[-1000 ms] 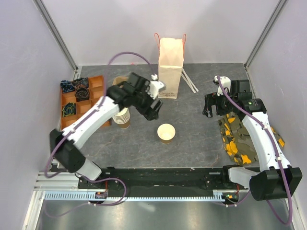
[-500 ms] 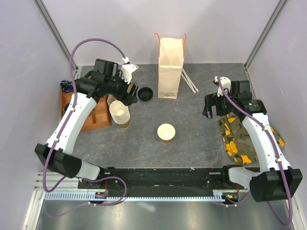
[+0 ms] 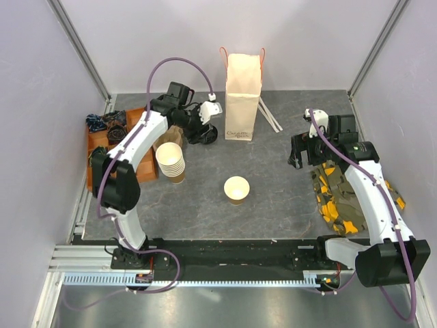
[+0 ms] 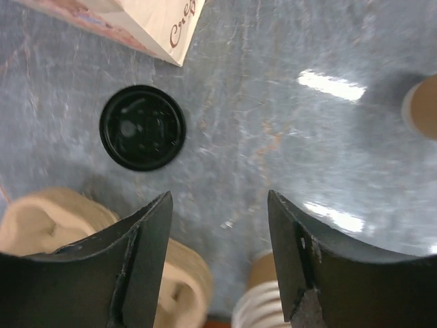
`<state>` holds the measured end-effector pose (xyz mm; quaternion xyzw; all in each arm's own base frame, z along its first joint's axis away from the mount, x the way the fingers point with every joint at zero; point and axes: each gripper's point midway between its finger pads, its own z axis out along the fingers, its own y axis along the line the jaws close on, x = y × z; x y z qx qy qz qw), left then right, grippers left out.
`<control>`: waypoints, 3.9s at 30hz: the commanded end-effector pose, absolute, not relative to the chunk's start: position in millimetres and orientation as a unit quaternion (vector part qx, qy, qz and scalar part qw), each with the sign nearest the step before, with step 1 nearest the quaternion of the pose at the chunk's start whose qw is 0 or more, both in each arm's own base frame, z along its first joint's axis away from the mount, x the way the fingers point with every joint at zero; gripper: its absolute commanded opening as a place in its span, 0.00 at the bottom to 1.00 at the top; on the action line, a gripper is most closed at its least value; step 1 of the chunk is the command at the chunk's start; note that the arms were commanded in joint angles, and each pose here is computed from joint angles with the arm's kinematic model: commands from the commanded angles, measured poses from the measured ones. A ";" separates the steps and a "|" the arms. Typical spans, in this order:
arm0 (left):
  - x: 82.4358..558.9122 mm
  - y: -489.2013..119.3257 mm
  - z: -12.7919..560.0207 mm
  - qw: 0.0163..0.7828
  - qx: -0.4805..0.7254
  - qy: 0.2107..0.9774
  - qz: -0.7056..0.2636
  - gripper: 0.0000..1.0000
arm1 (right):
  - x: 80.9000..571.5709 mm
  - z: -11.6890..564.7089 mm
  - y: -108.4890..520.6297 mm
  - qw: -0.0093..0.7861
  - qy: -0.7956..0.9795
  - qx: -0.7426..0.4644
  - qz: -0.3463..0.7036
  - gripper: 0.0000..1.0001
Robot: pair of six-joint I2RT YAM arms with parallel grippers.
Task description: Pack the takeout coffee
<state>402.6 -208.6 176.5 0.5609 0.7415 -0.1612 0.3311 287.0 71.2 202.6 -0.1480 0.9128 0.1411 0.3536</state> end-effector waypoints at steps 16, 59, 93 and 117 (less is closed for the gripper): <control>469.2 -230.1 91.1 0.355 0.703 0.604 -0.123 0.44 | 293.8 202.2 67.6 0.357 0.913 -0.148 0.130 0.98; 457.3 -217.2 98.5 0.346 0.704 0.610 -0.112 0.02 | 299.7 203.5 68.9 0.353 0.914 -0.147 0.136 0.98; 260.5 -279.0 313.0 0.444 0.531 0.572 -0.440 0.02 | 301.6 315.0 229.6 0.419 0.729 -0.168 0.515 0.79; 246.5 -288.0 331.3 0.441 0.460 0.580 -0.508 0.02 | 272.2 334.6 282.9 0.351 0.672 -0.194 0.622 0.57</control>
